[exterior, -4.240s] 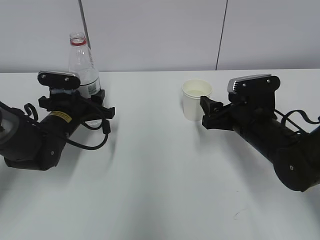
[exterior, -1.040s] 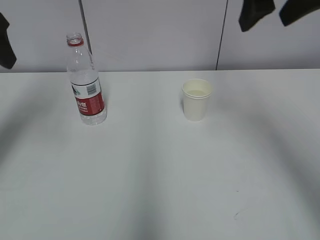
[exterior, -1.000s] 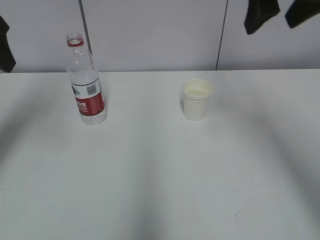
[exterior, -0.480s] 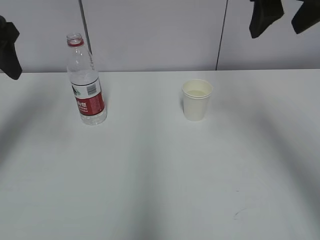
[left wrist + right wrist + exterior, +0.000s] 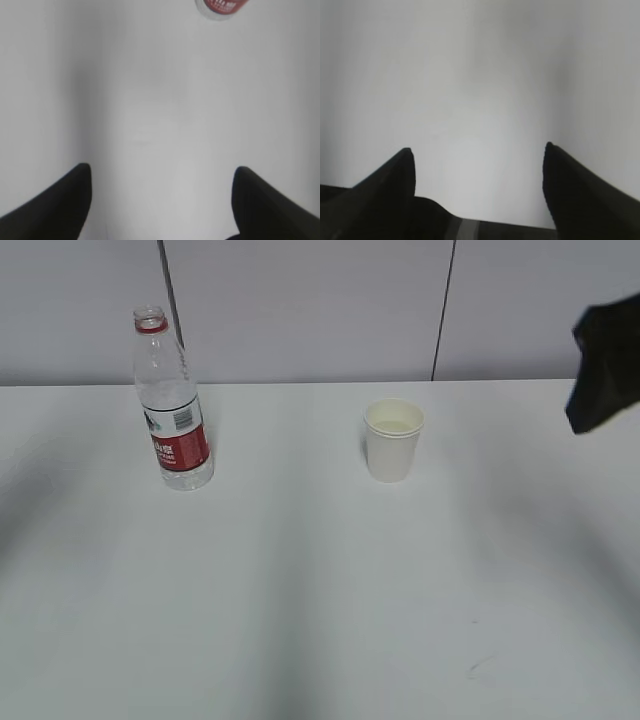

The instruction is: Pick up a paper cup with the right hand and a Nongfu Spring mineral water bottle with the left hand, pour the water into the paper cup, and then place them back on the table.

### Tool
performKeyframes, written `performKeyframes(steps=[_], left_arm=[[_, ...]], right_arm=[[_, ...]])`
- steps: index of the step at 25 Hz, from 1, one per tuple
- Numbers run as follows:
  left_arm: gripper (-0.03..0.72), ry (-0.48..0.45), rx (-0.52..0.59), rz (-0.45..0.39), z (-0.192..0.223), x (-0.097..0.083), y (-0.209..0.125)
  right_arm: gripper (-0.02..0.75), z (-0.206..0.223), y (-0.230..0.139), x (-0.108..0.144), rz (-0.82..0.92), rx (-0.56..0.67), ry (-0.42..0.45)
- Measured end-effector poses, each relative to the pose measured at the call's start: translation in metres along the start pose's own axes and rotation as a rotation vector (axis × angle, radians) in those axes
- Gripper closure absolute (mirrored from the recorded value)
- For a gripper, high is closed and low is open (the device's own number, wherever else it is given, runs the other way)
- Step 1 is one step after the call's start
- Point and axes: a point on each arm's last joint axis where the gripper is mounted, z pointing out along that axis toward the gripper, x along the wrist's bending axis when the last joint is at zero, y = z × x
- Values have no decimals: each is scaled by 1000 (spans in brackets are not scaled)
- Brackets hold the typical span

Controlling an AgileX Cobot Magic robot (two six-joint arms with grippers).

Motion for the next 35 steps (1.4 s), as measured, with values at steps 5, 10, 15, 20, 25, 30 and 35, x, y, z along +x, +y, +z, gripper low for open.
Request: performKeyframes(steps=[5,10,15,20,25,30,35], left_arm=[[162,-24,-18,-8,-15,0,-56],[165,-59,-93,-18,-32,-1,-109],[165,-70,-200,-19,-44,0,-160],[170,-75,-326,-18,-48,1,-210],[176,-88,-483,-16,-48,2,-255],[186,-130,-597,4,-42,-1,-285],[186,-125,-582,90,-33,-3,-287]], right_arm=[[148,-15,-60,-11,-2,-24,7],[148,-37,-107,-20,-2,-128,25],[148,-50,-151,-29,1,-233,44],[148,-46,-193,-37,3,-307,56],[148,-34,-228,-43,0,-374,67],[148,-25,-258,-48,-39,-477,71],[149,-20,-272,-51,-83,-617,77]])
